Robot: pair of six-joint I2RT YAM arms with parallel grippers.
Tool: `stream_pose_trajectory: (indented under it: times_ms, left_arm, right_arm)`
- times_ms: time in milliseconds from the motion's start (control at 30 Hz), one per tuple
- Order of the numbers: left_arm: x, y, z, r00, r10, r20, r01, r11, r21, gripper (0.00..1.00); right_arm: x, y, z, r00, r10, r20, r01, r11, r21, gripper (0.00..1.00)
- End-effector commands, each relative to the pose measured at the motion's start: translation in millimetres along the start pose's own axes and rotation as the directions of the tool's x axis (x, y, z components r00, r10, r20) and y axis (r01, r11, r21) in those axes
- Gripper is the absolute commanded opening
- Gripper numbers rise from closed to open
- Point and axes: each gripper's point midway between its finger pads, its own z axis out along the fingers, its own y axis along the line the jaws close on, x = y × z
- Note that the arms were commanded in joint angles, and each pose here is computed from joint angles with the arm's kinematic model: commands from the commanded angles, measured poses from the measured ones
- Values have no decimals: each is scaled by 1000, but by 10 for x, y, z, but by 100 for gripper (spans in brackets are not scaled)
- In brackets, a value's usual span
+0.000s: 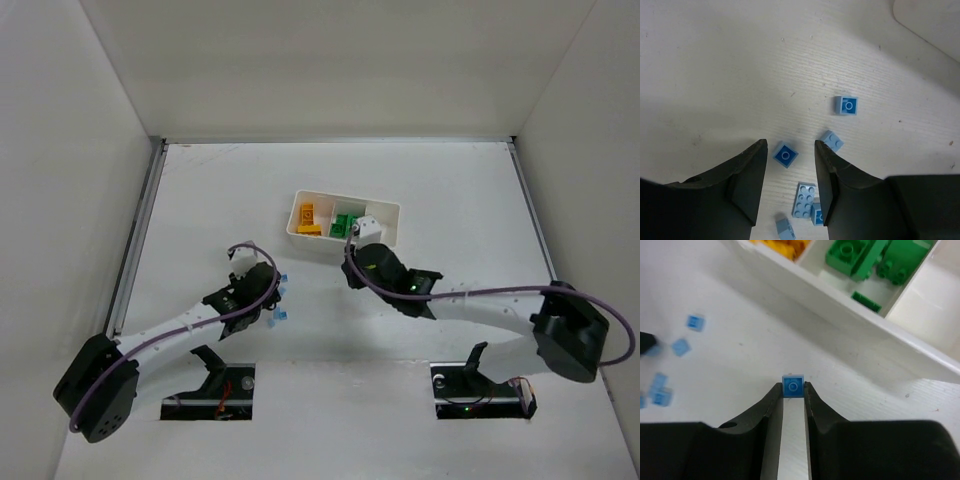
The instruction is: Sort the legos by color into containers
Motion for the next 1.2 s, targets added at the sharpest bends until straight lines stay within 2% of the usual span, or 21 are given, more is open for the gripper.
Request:
stream_pose_trajectory:
  times_ms: [0,200,400,467,533,567,600,733,1100,1167]
  left_arm:
    - [-11,14,1,1000,-13,15,13,1000,-14,40]
    - [-14,62,-21,999,-38,19,38,999,-35,41]
    - [63,35,-12,1000,-8,-3,8,999,-38,41]
    - [76,60,-6,1000,-5,-5,5,999,-47,40]
    - [77,89,1,1000,-5,-4,5,998,-58,40]
    - [77,101,2,1000,-6,-4,5,998,-62,40]
    - [77,110,5,1000,-5,-5,5,998,-66,39]
    - [96,122,19,1000,2,-10,-2,997,-73,37]
    - [124,105,81,1000,25,-12,-26,996,-82,32]
    - [116,92,92,1000,28,-11,-28,996,-82,28]
  right_arm:
    - [-381,-14,-249,994,54,100,-53,998,-17,25]
    - [-851,-524,-179,974,136,183,-150,987,62,25]
    - [-1024,-896,60,966,162,204,-197,967,164,26]
    - [-1053,-949,89,962,172,212,-212,960,181,30]
    - [-1091,-961,92,959,174,223,-217,959,184,41]
    - [-1104,-970,91,958,175,227,-219,958,186,49]
    - [-1105,-965,82,957,176,230,-221,957,187,53]
    - [-1101,-964,33,955,175,238,-222,957,187,54]
    - [-764,-135,-45,972,161,170,-162,987,-5,54]
    - [-683,52,-55,977,151,149,-146,988,-43,54]
